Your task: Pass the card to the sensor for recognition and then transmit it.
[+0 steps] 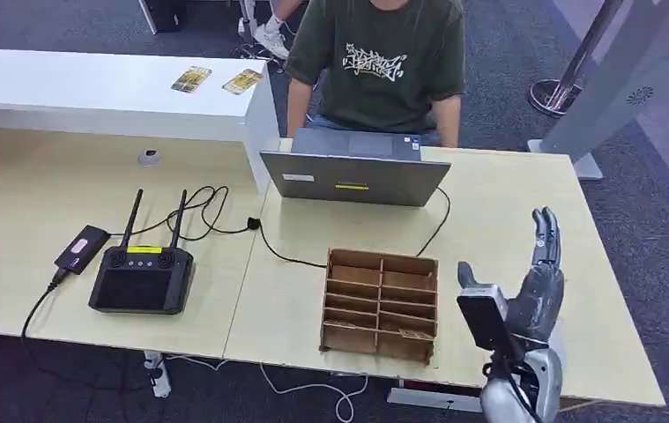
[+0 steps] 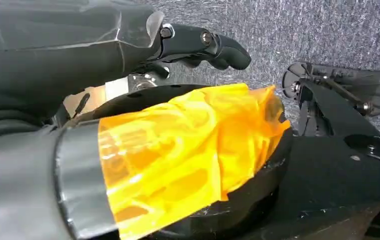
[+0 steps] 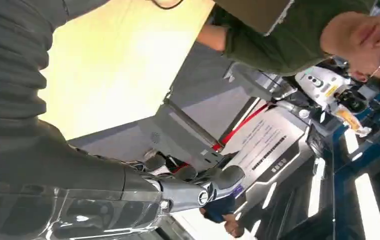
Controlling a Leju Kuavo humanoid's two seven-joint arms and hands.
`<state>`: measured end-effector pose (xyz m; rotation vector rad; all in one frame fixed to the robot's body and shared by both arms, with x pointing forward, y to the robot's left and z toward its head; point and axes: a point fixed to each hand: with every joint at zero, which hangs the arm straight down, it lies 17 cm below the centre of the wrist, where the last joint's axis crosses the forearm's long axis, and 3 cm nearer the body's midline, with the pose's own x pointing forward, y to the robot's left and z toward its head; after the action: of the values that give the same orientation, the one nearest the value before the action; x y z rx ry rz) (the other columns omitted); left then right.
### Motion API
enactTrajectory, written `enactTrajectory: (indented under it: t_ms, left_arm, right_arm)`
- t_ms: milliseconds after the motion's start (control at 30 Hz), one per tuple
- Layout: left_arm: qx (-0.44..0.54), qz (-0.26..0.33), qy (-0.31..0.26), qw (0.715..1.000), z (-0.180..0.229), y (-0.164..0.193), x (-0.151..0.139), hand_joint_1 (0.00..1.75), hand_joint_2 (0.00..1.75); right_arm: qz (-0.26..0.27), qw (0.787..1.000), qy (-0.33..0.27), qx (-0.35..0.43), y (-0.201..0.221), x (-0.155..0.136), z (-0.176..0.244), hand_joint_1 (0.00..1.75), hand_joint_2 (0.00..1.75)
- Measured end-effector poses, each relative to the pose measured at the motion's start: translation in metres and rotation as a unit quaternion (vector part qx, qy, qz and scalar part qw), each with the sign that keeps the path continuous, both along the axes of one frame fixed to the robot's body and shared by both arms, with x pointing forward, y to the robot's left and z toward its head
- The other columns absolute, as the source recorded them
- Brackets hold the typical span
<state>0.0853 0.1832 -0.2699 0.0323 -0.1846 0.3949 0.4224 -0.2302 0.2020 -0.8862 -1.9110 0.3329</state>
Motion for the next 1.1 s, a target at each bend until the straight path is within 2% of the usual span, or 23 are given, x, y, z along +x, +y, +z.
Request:
enactTrajectory:
  t_ms: [100, 267, 600, 1100]
  left_arm:
    - [0.002, 0.005, 0.000, 1.000, 0.000, 0.002, 0.000, 0.00, 0.00]
    - [0.002, 0.013, 0.002, 1.000, -0.001, 0.003, -0.002, 0.00, 0.00]
    - [0.002, 0.021, 0.004, 1.000, -0.001, 0.004, -0.003, 0.00, 0.00]
    - [0.005, 0.037, 0.015, 0.999, -0.002, 0.008, -0.008, 0.00, 0.00]
  right_arm:
    - [-0.029, 0.999, 0.016, 0.004, -0.026, -0.021, -0.015, 0.00, 1.75]
    - [-0.048, 0.998, 0.027, 0.008, -0.041, -0.033, -0.022, 0.00, 1.75]
    - [-0.067, 0.997, 0.032, 0.010, -0.055, -0.047, -0.027, 0.00, 1.75]
    - [-0.116, 0.988, 0.096, 0.039, -0.088, -0.102, -0.074, 0.00, 1.75]
